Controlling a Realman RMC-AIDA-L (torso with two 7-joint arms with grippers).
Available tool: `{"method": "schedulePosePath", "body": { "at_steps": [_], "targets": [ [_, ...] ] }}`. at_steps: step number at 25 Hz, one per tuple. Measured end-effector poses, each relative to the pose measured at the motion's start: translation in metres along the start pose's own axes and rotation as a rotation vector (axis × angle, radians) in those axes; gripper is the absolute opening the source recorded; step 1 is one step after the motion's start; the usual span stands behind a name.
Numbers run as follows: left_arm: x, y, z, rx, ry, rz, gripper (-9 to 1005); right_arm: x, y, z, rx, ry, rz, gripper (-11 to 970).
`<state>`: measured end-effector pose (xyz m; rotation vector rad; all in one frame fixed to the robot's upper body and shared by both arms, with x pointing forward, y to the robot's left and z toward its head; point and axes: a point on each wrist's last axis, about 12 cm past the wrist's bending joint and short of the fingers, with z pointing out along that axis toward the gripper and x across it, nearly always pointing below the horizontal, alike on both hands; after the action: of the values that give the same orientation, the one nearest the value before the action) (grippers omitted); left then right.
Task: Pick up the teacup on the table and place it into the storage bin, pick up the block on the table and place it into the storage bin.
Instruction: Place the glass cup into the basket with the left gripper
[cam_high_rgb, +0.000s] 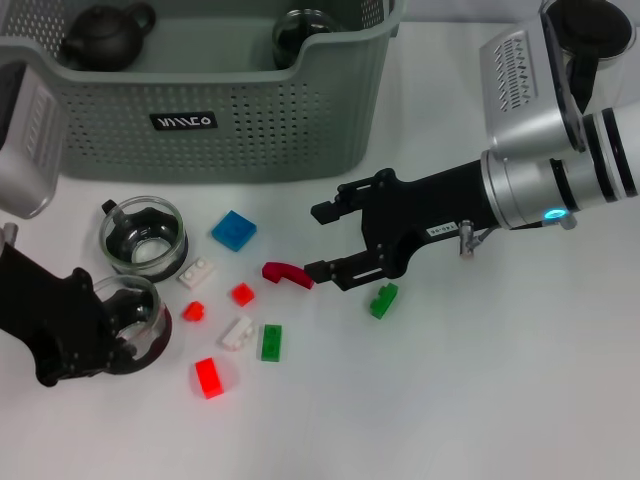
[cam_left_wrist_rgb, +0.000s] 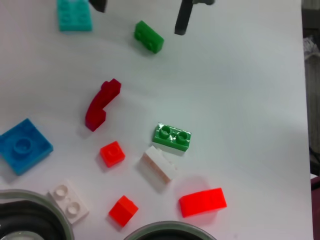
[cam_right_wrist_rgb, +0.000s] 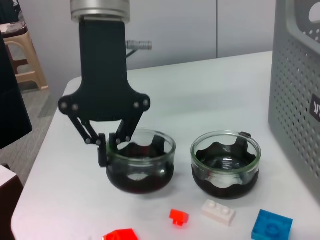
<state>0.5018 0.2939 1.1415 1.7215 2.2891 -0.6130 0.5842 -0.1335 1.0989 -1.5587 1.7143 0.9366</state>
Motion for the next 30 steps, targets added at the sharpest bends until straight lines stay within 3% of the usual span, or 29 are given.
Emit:
{"method": "schedulePosePath", "body": {
  "at_steps": [7, 12, 23, 30],
  "targets": [
    [0.006, 0.001, -0.006, -0.021, -0.015, -0.039, 51, 0.001, -0.001, -0.002, 0.003, 0.007, -0.004, 761],
    [0.021, 0.001, -0.025, -0.074, -0.084, -0.095, 52, 0.002, -0.001, -0.003, -0.002, 0.012, -0.003, 761],
    [0.030, 0.000, -0.047, -0.094, -0.409, -0.114, 53, 0.008, -0.001, -0.009, 0.005, 0.022, 0.011, 761],
    [0.024, -0.001, -0.064, -0.174, -0.678, -0.109, 54, 0.013, 0.001, -0.012, -0.015, 0.049, 0.015, 761]
  ]
}}
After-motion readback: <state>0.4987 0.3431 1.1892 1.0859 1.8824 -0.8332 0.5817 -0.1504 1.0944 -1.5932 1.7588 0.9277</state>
